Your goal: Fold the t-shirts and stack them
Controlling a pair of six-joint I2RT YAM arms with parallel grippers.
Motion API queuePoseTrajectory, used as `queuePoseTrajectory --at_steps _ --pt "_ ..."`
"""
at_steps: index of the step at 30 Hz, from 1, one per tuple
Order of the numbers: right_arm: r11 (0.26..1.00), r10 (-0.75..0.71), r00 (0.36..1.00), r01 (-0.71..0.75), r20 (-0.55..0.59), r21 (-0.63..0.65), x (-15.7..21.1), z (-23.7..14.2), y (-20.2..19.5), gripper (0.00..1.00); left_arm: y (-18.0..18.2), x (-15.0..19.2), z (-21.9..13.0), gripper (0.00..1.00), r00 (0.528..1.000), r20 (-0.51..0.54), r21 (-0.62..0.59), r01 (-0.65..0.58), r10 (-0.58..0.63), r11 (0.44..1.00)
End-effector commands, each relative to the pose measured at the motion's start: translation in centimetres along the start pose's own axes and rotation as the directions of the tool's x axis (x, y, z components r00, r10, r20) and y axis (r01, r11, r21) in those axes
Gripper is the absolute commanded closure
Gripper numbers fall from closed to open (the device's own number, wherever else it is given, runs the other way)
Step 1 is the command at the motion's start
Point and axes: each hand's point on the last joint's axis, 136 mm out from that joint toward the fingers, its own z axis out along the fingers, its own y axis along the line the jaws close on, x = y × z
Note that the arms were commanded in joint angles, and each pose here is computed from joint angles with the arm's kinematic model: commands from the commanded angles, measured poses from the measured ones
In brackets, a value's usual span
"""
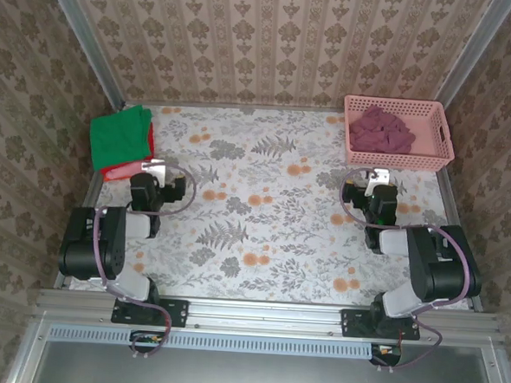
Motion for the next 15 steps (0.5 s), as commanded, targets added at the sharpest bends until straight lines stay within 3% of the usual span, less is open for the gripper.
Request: queuePoseTrajectory --at_steps 1,15 --pt "1.000 0.002 1.000 -0.002 0.020 0.015 -0.82 0.28 -0.17 0.00 0.07 -1.37 0.03 0.00 0.999 0.040 -0.009 -0.014 0.014 1.000" --pt "1.000 0.001 1.000 -0.001 0.018 0.015 -0.76 0.29 -0.17 0.00 0.10 -1.40 0.03 0.00 0.999 0.041 -0.009 -0.012 0.012 1.000"
